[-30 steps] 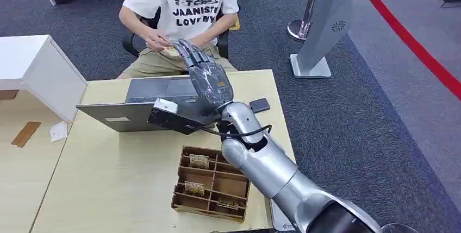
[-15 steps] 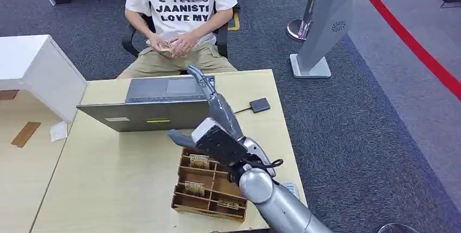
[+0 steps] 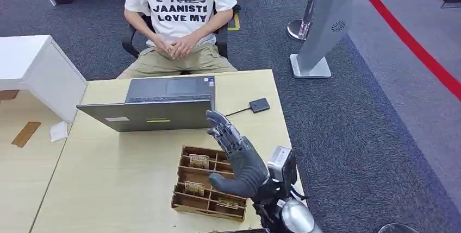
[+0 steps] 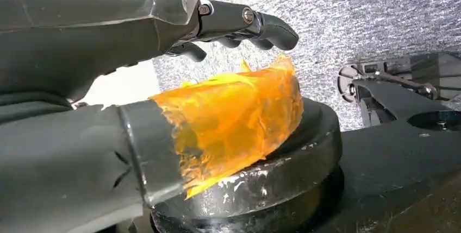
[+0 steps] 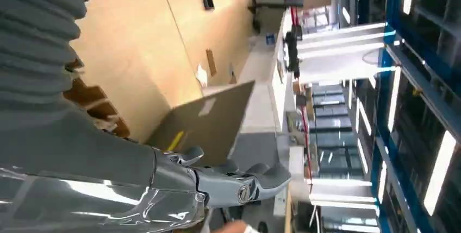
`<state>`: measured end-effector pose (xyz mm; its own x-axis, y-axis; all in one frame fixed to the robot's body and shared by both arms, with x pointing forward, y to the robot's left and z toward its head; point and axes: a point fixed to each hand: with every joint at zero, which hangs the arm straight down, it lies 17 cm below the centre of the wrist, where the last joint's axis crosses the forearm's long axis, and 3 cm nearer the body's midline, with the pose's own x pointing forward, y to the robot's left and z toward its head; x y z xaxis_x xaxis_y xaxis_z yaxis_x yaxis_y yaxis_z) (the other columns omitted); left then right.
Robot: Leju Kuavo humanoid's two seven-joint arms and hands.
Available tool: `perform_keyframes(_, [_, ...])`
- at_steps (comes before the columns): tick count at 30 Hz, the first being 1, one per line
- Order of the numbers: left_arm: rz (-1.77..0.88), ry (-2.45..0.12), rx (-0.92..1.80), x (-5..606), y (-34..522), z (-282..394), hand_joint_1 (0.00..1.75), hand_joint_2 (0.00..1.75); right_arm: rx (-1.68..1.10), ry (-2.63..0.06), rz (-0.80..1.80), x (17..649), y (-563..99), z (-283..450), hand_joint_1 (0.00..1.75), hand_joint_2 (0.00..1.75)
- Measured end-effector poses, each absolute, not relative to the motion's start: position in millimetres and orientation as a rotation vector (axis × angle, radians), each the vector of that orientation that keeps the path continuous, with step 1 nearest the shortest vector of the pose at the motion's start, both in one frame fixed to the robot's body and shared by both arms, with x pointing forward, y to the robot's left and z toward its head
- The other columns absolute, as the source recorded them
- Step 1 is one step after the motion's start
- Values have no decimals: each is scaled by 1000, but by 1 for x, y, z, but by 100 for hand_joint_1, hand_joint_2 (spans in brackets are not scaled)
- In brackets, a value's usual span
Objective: Pass the card to the sensor for recognition and then transmit it.
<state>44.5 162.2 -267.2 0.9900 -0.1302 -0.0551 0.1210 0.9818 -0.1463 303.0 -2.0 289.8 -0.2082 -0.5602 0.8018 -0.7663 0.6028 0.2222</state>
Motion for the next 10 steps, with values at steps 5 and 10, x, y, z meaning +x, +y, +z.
perform_keyframes(5, [-118,66,-145,44,162,-267,0,0,1214,-1819,303,275,-9,277,0,0])
perform_keyframes(10, [-112,66,-146,44,162,-267,0,0,1328,-1767,332,250,-14,266,0,0])
